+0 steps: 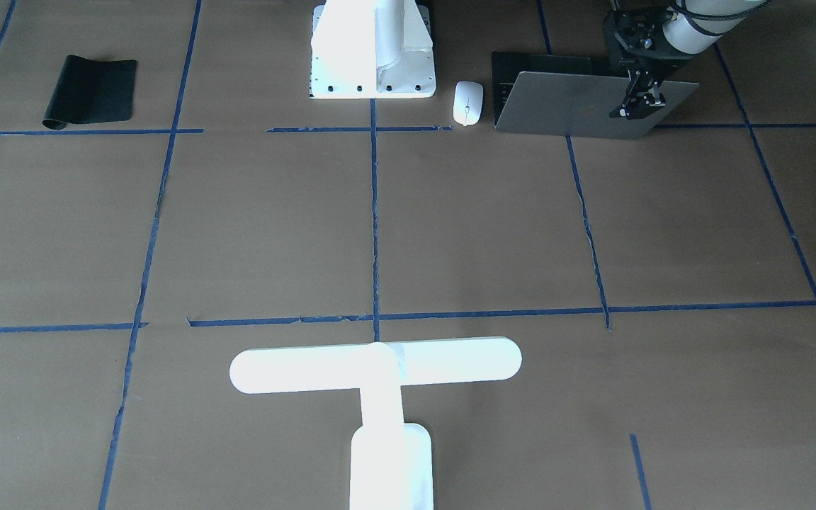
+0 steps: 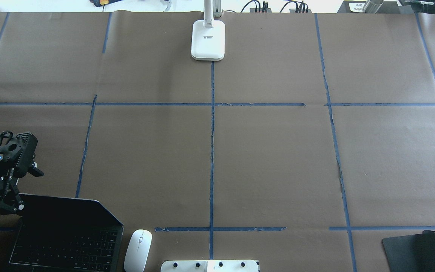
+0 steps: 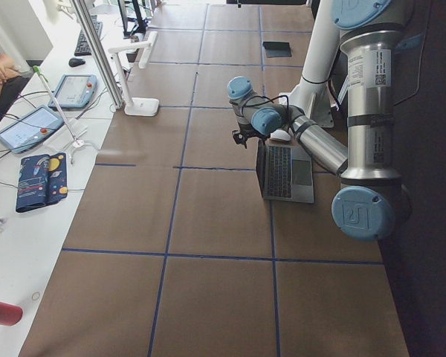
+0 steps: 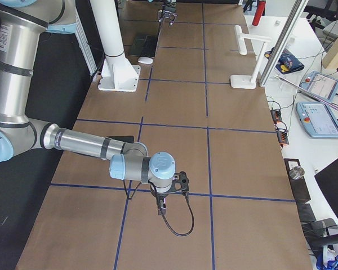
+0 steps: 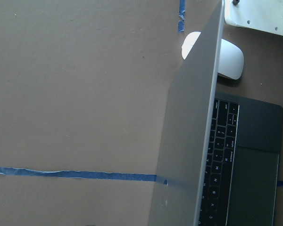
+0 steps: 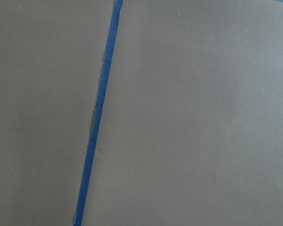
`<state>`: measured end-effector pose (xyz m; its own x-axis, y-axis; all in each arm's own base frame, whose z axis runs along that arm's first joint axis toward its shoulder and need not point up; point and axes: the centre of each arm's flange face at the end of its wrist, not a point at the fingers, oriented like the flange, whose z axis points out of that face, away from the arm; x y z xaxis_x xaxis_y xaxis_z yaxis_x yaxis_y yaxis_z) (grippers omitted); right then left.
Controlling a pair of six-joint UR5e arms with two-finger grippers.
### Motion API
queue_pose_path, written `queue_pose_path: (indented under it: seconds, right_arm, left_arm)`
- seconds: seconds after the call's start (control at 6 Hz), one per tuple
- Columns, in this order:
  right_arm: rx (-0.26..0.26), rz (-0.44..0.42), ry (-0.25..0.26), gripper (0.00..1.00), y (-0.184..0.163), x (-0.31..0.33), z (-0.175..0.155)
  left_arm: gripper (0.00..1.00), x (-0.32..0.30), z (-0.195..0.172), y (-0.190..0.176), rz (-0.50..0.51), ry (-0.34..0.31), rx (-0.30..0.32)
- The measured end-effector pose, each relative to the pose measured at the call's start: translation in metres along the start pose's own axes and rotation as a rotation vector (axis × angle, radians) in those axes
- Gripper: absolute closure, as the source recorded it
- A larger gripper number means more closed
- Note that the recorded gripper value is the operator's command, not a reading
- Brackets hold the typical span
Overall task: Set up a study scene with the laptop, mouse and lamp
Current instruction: 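Lower the left gripper onto the grey laptop's near edge and grasp it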
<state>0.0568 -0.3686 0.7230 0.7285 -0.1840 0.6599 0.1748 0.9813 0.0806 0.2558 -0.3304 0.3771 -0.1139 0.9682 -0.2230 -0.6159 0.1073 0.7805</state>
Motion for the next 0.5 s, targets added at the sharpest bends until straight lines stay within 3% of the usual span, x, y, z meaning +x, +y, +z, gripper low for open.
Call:
queue_pose_path:
  seconds: [0.17, 0.5]
  right_arm:
    - [0.000, 0.000, 0.000, 0.00, 0.0001, 0.0002, 0.0002]
    - [-0.001, 0.001, 0.000, 0.00, 0.0002, 0.0003, 0.0004]
  left_arm:
    - [0.95, 0.0007, -0.0006, -0.0014, 0.004, -0.001, 0.001]
    - [0.98, 0.0033, -0.0060, -0.0058, 0.036, -0.008, 0.012]
